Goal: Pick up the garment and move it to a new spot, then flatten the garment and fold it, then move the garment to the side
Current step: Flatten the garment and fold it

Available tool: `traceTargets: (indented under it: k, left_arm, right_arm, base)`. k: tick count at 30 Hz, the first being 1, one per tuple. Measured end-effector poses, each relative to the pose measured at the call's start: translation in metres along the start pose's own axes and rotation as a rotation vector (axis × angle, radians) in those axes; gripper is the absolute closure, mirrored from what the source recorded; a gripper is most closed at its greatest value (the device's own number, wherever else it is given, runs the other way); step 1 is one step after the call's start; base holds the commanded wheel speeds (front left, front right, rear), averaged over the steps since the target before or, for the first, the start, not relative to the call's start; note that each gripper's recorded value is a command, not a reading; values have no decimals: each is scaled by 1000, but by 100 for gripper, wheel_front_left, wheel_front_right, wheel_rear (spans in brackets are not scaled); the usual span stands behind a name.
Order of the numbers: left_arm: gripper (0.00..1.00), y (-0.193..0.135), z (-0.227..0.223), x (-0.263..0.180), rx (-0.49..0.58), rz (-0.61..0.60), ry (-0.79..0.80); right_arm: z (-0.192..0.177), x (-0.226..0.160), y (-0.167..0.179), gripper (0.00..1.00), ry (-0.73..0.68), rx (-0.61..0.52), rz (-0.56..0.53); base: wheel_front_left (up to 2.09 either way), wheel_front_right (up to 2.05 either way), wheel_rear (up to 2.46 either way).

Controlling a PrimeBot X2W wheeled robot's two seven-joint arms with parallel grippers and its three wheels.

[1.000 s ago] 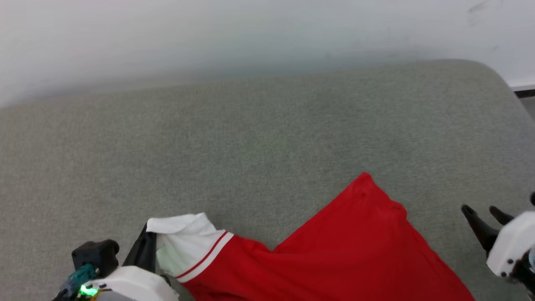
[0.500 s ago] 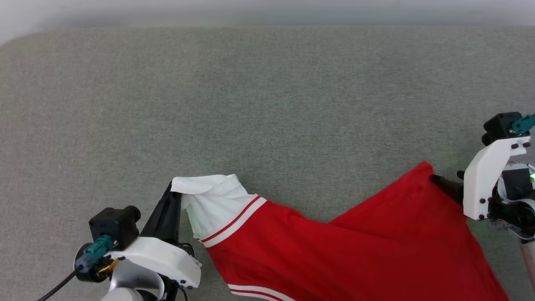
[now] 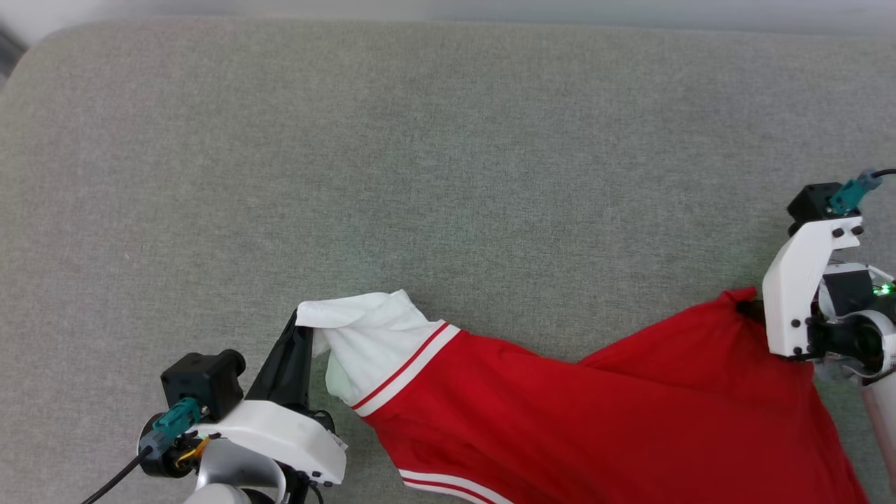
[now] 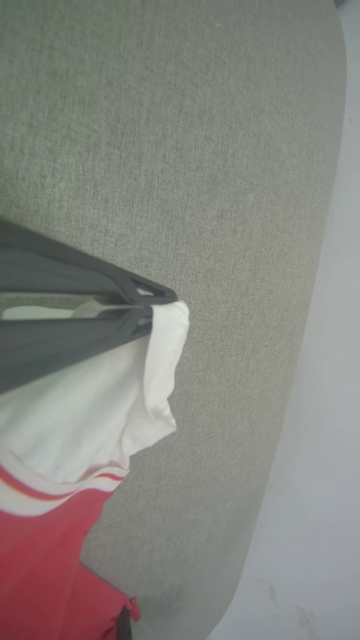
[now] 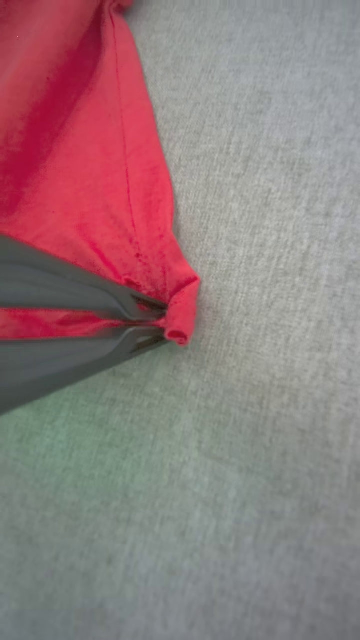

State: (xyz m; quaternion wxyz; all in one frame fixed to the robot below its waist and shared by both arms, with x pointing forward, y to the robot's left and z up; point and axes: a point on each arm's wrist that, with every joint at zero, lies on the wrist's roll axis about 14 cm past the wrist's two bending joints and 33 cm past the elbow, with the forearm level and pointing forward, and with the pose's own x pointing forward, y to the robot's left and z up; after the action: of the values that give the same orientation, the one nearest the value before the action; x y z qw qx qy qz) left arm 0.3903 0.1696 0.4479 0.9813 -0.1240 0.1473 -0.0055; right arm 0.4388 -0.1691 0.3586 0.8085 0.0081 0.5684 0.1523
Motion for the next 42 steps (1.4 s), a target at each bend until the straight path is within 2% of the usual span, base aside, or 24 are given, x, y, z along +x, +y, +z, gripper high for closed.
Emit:
traceTargets:
  k: [6,11,13,17,25,31,42]
  left_arm:
    - [100,-2,5,-6,27,-24,-2]
    - [100,-13,23,-12,71,-89,-27]
    - [100,-25,57,-7,118,-145,-102]
    - [100,-40,97,-2,164,-194,-179]
    - [100,-82,180,25,178,-265,-326]
    - [100,-101,227,58,207,-282,-394]
    - [100,-124,345,109,284,-290,-667]
  right_arm:
    - [12,-22,0,100,-117,-29,-34]
    - [31,-60,-8,100,-288,-32,-85]
    - [36,-84,-13,100,-368,-22,-115]
    - [43,-117,-17,100,-476,-19,-144]
    - [71,-183,-32,100,-680,-8,-215]
    - [123,-225,-35,100,-841,-53,-258]
    - [228,-282,-43,100,-1116,-151,-348]
  base:
    - [0,0,0]
    - [0,0,0]
    - [0,0,0]
    - [0,0,0]
    - [0,0,0]
    - [0,0,0]
    - [0,0,0]
